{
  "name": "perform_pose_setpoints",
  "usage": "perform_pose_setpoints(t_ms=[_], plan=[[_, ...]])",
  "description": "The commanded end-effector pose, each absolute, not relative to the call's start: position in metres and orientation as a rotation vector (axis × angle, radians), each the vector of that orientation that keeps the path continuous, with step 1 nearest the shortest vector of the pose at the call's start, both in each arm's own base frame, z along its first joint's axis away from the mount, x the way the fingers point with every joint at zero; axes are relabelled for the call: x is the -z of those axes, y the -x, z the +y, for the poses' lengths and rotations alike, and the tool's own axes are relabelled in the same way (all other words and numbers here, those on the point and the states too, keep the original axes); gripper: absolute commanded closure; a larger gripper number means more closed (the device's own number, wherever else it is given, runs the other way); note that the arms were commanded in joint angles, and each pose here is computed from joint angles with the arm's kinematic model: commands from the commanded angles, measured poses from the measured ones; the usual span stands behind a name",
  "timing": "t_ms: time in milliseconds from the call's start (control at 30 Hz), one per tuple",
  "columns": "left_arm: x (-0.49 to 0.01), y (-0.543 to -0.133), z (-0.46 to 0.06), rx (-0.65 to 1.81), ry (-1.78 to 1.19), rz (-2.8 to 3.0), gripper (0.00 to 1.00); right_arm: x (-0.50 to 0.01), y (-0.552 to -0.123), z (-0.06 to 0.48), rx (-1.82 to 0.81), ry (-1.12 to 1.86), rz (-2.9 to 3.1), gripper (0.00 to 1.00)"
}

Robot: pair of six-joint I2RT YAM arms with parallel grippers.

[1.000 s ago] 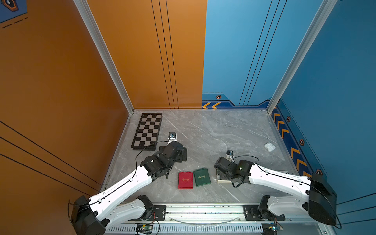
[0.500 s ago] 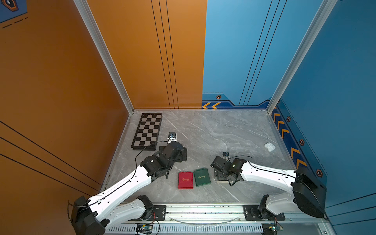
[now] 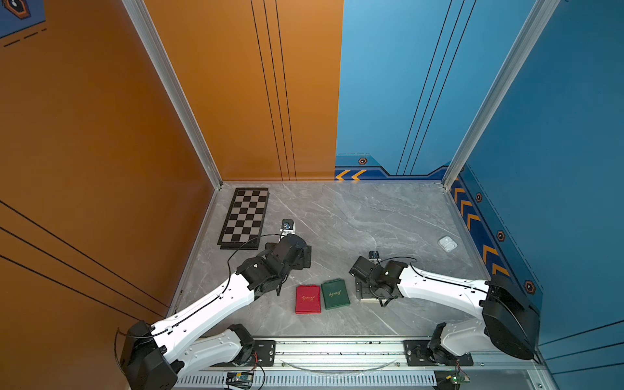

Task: Take the necklace out of the lift-off lid jewelry box
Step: Pick up the jewelry box from the center of the board.

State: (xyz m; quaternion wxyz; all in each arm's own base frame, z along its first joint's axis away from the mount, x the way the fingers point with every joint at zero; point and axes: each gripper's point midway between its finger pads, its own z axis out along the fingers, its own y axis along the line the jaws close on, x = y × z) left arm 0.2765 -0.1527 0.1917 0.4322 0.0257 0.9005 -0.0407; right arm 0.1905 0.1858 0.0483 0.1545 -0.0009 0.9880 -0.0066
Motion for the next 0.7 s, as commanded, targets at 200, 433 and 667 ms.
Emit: perform_pose_setpoints(t_ms=[200, 433, 667], plan=[[-0.1924, -0.2748, -0.1572, 0.106, -0.08, 2.26, 0.02, -0.04, -0.1934, 0.1867, 0.028, 0.015, 2.85, 0.06], [-0.1907, -0.2749, -0.1566, 0.099, -0.08, 2.263, 0.02, -0.0401, -0.1951, 0.1855, 0.028, 0.018, 2.851, 0.09], [-0.1951, -0.2777, -0.1612, 0.11, -0.102, 2.26, 0.02, -0.038, -0.1997, 0.1823, 0.024, 0.042, 2.873, 0.12]])
